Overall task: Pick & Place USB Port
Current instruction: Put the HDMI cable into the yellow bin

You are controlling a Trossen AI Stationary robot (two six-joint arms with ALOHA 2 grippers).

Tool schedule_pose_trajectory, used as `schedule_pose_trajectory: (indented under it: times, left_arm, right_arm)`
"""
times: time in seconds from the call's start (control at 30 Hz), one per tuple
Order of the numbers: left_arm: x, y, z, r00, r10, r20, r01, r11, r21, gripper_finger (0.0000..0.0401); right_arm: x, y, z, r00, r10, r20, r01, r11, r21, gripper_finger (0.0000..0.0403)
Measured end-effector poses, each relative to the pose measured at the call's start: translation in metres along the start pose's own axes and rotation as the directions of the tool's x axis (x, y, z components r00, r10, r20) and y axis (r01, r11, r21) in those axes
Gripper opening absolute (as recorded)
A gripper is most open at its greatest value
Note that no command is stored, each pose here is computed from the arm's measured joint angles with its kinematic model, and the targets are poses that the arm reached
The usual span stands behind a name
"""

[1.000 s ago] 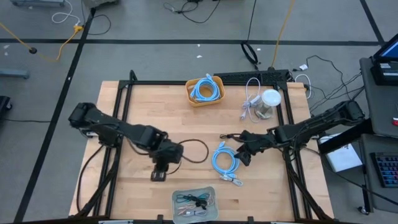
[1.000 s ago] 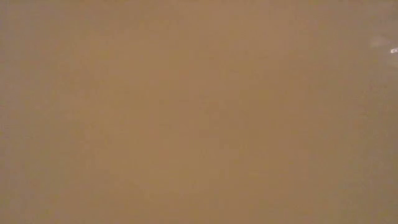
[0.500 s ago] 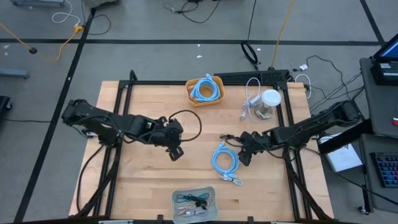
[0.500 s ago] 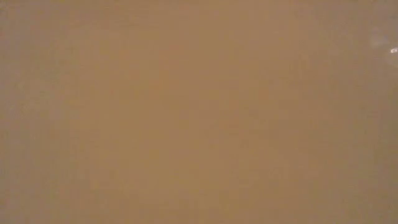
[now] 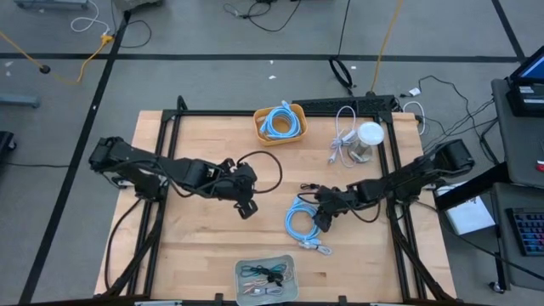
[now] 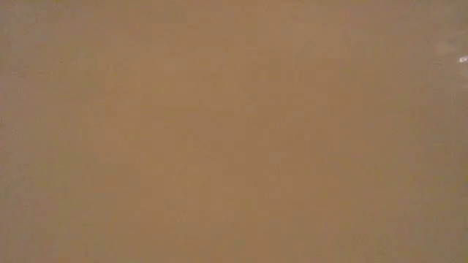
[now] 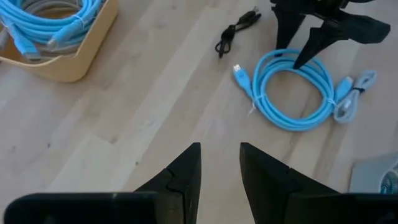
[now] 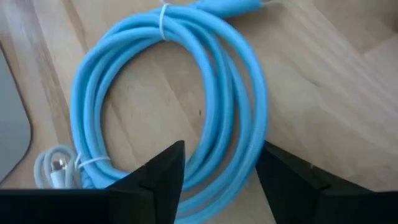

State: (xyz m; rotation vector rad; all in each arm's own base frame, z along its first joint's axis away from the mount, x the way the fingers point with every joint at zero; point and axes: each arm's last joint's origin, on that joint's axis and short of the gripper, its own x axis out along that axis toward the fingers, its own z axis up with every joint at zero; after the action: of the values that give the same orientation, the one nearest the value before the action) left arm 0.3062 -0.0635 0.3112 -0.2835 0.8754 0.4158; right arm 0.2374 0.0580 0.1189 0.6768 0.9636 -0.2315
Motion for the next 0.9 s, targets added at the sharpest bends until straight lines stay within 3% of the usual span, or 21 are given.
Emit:
schedule_pose_trajectory:
  times: [0.1, 0.27, 0.43, 0.6, 0.9]
  left_arm:
    - [0.001, 0.002, 0.002, 1.0, 0.009, 0.002, -0.009, 1.0, -0.008, 0.0115]
    - [0.002, 0.004, 0.003, 1.0, 0.026, 0.012, -0.026, 1.0, -0.009, 0.0115]
    - [0.002, 0.006, 0.004, 0.999, 0.04, 0.02, -0.039, 0.999, -0.012, 0.0115]
    - [0.002, 0.006, 0.004, 0.999, 0.042, 0.021, -0.042, 0.999, -0.008, 0.0115]
    - [0.002, 0.006, 0.004, 0.999, 0.042, 0.022, -0.042, 0.999, -0.017, 0.0115]
  right_arm:
    - [0.0, 0.001, 0.001, 1.0, 0.01, 0.009, -0.01, 1.0, -0.004, 0.0137]
    - [-0.007, 0.005, 0.004, 0.997, 0.061, 0.041, -0.058, 0.996, -0.064, 0.0017]
    - [-0.019, 0.013, 0.016, 0.979, 0.132, 0.158, -0.126, 0.991, -0.05, 0.0011]
    - [-0.041, 0.018, 0.035, 0.951, 0.12, 0.286, -0.107, 0.993, -0.058, 0.0009]
    - [-0.081, 0.019, 0.09, 0.821, -0.02, 0.57, 0.059, 0.997, -0.051, 0.0009]
